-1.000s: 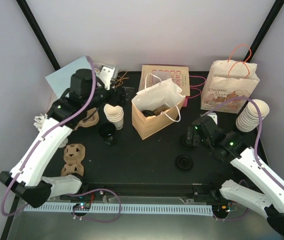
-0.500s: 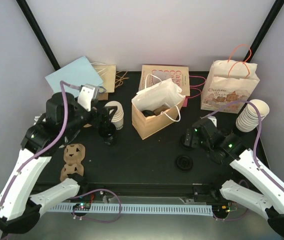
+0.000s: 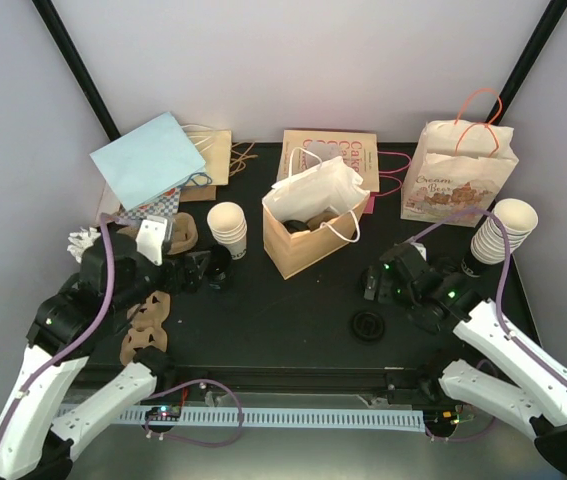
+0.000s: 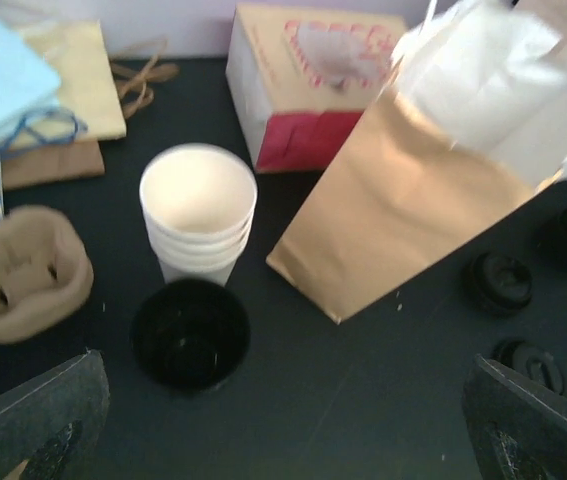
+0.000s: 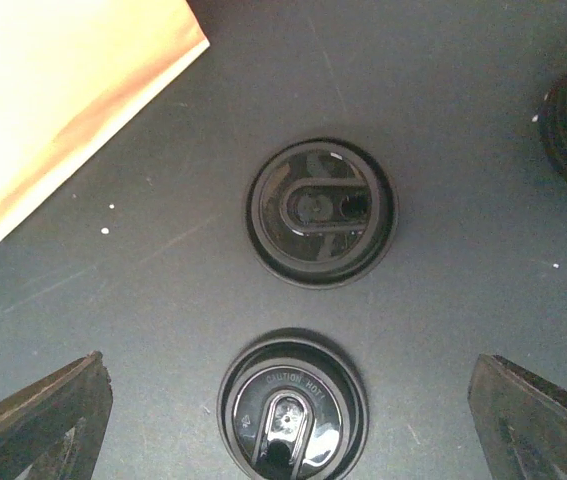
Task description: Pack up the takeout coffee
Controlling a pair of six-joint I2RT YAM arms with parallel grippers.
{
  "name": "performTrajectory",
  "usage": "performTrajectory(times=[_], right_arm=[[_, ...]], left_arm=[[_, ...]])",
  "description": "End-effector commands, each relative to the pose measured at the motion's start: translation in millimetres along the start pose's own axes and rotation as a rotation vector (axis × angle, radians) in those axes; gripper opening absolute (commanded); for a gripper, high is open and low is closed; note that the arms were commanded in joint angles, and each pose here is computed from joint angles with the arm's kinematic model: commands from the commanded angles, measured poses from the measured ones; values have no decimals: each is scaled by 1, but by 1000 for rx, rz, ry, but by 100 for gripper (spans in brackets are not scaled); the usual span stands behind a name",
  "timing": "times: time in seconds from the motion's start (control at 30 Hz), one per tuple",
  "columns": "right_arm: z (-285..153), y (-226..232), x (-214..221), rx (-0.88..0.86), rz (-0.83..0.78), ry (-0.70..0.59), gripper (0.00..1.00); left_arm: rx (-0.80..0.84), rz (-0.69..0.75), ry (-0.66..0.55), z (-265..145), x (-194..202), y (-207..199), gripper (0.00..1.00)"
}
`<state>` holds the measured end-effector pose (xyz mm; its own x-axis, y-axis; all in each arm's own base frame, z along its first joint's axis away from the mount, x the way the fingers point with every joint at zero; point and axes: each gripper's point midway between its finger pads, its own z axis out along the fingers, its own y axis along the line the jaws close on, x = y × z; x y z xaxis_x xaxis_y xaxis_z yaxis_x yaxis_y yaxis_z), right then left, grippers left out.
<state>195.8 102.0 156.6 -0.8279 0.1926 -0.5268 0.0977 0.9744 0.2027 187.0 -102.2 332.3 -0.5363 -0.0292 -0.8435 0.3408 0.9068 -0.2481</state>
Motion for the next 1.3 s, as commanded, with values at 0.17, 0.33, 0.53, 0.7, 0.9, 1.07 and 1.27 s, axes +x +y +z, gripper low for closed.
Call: performTrajectory(times=[0.17, 0.33, 0.53, 0.7, 0.9, 1.07, 1.27], right_arm=[[25, 1, 22, 39, 14, 118, 100], [33, 3, 29, 31, 17, 150, 99], [34, 4, 30, 19, 23, 142, 99], [34, 0, 31, 27, 19, 133, 98], [31, 0, 29, 20, 9, 120, 98], [28, -2, 29, 11, 14, 110, 98], [28, -1, 28, -1, 21, 94, 98]], left_arm=[[-65, -129, 168, 25, 74, 23, 99], [-147, -153, 251, 43, 100, 38, 99], [-224, -169, 283, 68, 106, 54, 83], [-256, -190, 263, 90, 83, 64, 71], [-264, -228, 256, 119, 47, 81, 65], [-307, -303, 372, 136, 48, 100, 55], [-323, -343, 453, 149, 72, 113, 45]])
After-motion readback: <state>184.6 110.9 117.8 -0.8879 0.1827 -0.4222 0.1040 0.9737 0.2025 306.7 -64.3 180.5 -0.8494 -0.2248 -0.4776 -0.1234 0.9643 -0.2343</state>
